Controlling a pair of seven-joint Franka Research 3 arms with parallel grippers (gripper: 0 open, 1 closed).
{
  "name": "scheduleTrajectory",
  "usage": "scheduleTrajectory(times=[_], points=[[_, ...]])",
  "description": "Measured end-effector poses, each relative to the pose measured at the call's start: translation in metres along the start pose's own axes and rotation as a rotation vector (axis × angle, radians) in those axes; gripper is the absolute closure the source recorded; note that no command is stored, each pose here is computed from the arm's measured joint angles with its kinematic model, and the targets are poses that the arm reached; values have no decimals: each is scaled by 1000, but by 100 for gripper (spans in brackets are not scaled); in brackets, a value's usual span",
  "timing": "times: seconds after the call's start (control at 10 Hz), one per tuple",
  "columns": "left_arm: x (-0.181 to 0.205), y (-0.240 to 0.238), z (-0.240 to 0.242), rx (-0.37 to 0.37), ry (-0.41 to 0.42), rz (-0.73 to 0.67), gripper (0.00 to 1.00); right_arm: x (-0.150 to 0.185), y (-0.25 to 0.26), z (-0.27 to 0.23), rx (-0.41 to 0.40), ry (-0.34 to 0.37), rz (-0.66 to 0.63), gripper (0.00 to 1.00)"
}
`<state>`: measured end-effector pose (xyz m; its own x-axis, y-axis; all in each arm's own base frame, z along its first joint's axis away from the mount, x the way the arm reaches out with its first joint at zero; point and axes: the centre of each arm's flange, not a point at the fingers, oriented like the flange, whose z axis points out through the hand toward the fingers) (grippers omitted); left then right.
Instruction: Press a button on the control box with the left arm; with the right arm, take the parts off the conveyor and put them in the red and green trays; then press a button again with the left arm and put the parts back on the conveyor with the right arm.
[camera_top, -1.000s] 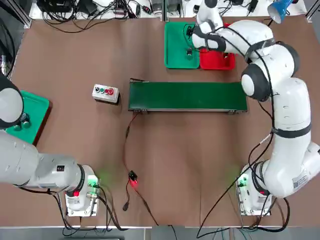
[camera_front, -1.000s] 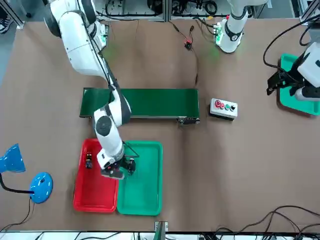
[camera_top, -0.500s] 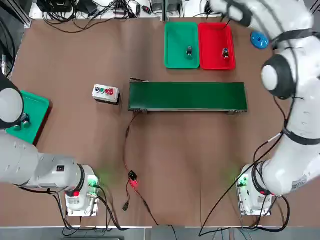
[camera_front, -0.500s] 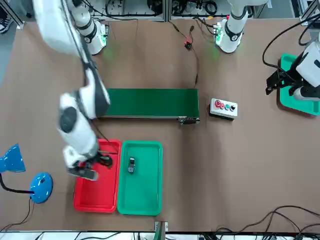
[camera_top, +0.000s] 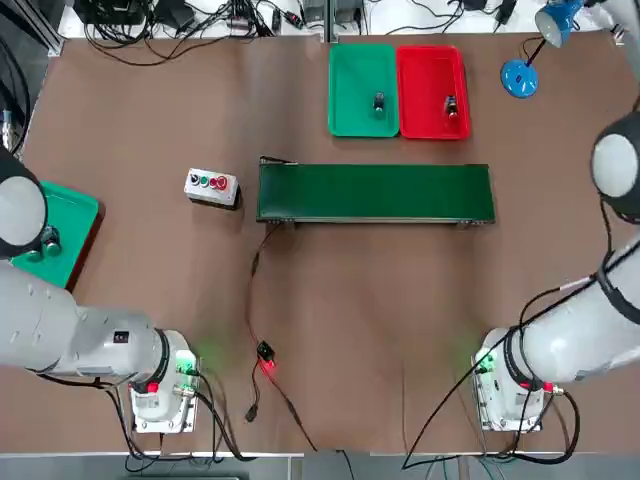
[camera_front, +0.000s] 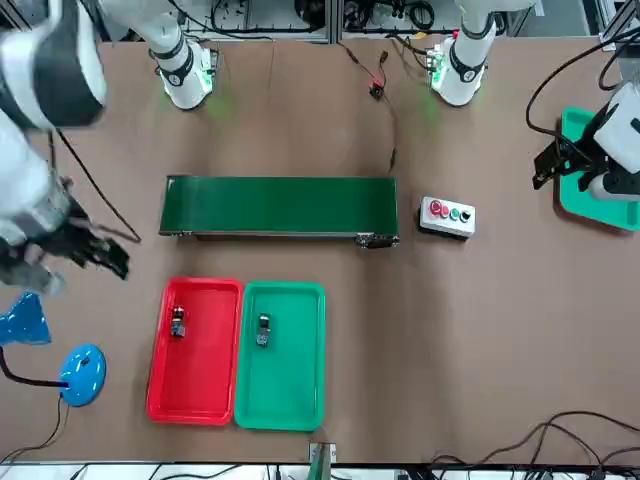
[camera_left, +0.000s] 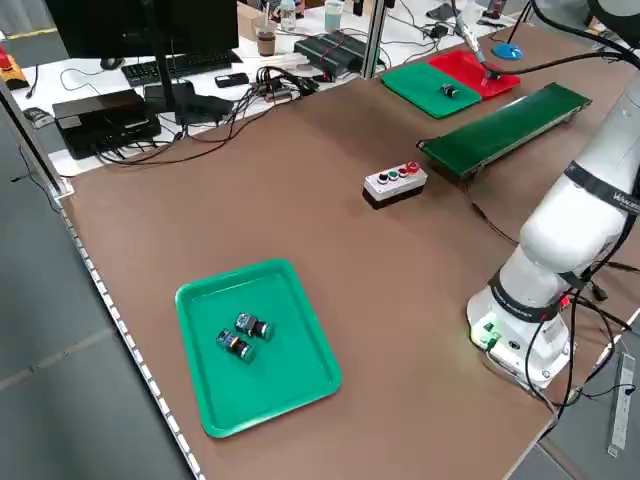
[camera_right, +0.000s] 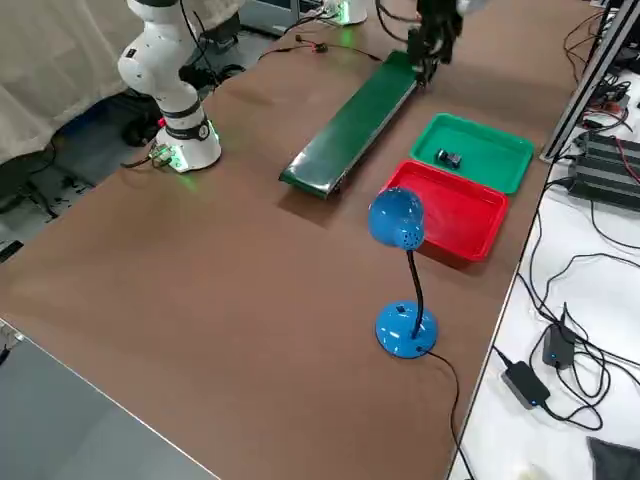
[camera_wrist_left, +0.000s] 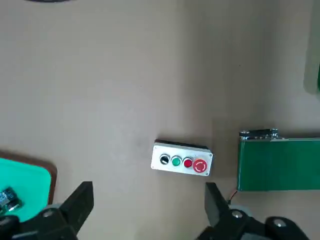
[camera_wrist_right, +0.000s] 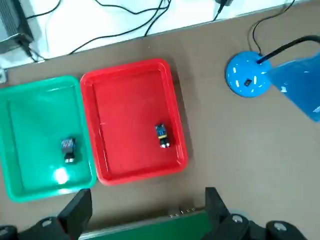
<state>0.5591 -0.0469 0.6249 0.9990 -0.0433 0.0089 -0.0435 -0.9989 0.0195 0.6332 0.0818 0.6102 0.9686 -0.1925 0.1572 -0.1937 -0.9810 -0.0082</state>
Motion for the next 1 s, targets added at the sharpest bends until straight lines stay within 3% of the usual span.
scheduleTrajectory(times=[0.2,0.6,0.7,1.0], points=[[0,1,0,0,0,2,3,-21,36,-30,14,-54,-63,0],[-2,2,-1,0,-5,4,7,-45,70,-53,22,-57,-44,0],[-3,2,4,1,-18,4,15,-49,73,-54,22,-58,-42,0],[-25,3,28,-2,-69,3,64,-51,74,-51,21,-66,-40,0]])
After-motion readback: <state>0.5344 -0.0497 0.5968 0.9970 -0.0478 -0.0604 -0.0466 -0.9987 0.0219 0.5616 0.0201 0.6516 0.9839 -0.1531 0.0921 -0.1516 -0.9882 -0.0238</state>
